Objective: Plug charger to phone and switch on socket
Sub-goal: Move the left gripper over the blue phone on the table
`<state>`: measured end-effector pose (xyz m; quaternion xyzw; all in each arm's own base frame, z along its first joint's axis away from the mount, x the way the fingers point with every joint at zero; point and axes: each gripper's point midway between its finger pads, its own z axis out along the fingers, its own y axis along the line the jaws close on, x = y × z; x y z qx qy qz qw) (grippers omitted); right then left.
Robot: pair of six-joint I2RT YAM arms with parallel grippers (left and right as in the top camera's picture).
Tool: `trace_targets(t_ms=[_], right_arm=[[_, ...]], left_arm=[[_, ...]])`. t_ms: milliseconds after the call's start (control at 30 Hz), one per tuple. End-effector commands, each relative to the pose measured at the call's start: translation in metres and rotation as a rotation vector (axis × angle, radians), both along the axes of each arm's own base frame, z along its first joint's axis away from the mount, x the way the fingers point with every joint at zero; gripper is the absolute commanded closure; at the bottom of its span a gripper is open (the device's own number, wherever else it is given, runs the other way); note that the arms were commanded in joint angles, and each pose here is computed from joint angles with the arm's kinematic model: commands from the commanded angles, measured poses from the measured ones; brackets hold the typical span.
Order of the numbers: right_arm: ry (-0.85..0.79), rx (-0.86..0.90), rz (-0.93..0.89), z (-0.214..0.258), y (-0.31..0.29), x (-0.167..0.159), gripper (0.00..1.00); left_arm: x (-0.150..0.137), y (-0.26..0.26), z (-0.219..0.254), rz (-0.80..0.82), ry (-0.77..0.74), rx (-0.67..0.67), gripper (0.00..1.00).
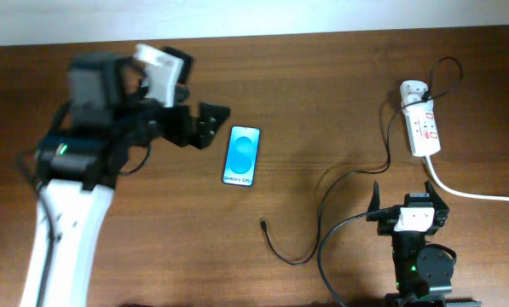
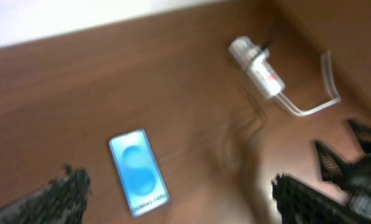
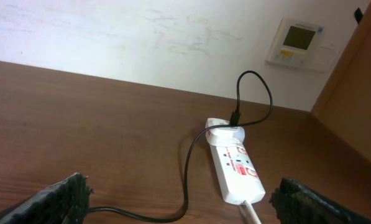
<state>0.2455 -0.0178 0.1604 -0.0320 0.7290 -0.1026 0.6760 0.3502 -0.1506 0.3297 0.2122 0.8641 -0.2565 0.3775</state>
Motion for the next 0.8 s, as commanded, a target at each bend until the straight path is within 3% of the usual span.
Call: trace_targets(t_ms=[0, 133, 300, 433, 600, 767], right_arm=[[0.006, -0.001, -0.009, -0.003, -0.001, 0.000, 0.02], [0.006, -0.001, -0.009, -0.003, -0.001, 0.000, 0.02], [0.006, -0.001, -0.009, -0.003, -0.001, 0.000, 0.02], [0.006, -0.001, -0.009, -0.003, -0.001, 0.000, 0.02], [0.006, -0.001, -0.009, -0.003, -0.001, 0.000, 0.02], [0.006, -0.001, -0.009, -0.003, -0.001, 0.000, 0.02]], left_arm=[[0.023, 0.013, -0.031, 0.122, 0.069, 0.331, 0.01], [0.032, 0.002, -0.055, 0.068, 0.252, 0.399, 0.01], [0.040, -0.020, -0.050, 0.009, 0.227, 0.298, 0.01], [0.045, -0.021, -0.063, 0.113, 0.326, 0.245, 0.01], [0.055, -0.024, -0.120, 0.192, 0.528, 0.254, 0.01], [0.056, -0.028, -0.134, 0.179, 0.568, 0.255, 0.01]])
